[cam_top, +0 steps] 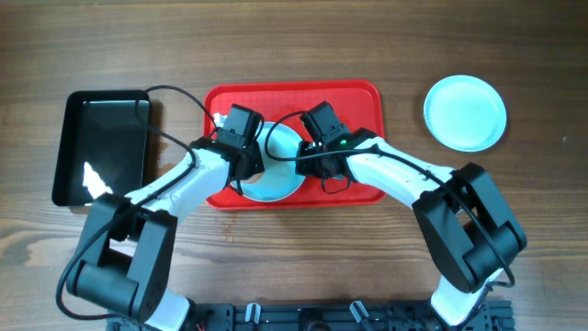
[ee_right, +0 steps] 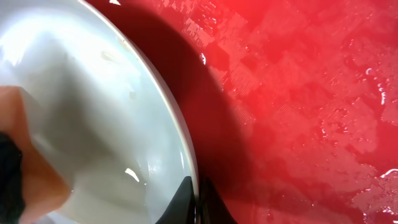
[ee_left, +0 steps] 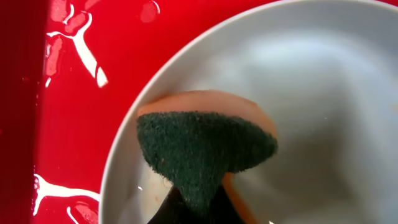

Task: Clean dirty plates on tray and stack at the side
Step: 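Scrub the sauce smear on the plate with the left-gripper sponge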

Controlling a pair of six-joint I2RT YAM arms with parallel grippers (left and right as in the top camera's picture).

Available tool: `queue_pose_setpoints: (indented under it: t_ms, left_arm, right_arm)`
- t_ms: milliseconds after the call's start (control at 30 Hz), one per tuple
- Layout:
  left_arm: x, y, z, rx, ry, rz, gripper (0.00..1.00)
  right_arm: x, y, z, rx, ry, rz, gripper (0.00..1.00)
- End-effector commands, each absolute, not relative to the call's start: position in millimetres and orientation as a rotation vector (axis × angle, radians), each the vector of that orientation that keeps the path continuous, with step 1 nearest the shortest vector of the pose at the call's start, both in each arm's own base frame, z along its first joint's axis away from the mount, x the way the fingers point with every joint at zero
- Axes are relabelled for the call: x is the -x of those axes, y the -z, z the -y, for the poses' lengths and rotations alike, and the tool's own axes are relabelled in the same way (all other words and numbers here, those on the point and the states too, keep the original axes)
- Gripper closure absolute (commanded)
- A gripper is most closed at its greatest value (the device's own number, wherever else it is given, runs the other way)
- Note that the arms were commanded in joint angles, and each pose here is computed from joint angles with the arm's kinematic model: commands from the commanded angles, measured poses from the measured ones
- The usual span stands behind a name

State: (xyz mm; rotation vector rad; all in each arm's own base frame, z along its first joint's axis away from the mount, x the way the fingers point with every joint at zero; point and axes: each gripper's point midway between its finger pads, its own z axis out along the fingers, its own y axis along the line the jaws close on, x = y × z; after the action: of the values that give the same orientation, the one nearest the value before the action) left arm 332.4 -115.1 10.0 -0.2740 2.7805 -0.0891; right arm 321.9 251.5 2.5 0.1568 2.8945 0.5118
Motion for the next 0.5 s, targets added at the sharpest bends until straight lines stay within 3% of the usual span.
queue_pose_setpoints:
  t_ms: [0, 233, 467]
  left_arm:
    - [-337.8, -45.7, 145.5, 0.185, 0.308, -2.716, 0.96]
    - [-342.2, -62.1, 179.8, 0.092, 0.412, -2.637, 0.96]
    - [-349.5, -31.6, 187.0, 0.088, 0.400, -2.666, 0.96]
  right_arm:
    - [-318.1, 16.7, -237.3, -0.164, -0.401, -2.924, 0.96]
    - [-318.6, 16.6, -237.6, -0.165, -0.403, -2.922, 0.96]
    - [-318.4, 16.6, -237.5, -0.165, -0.403, -2.923, 0.96]
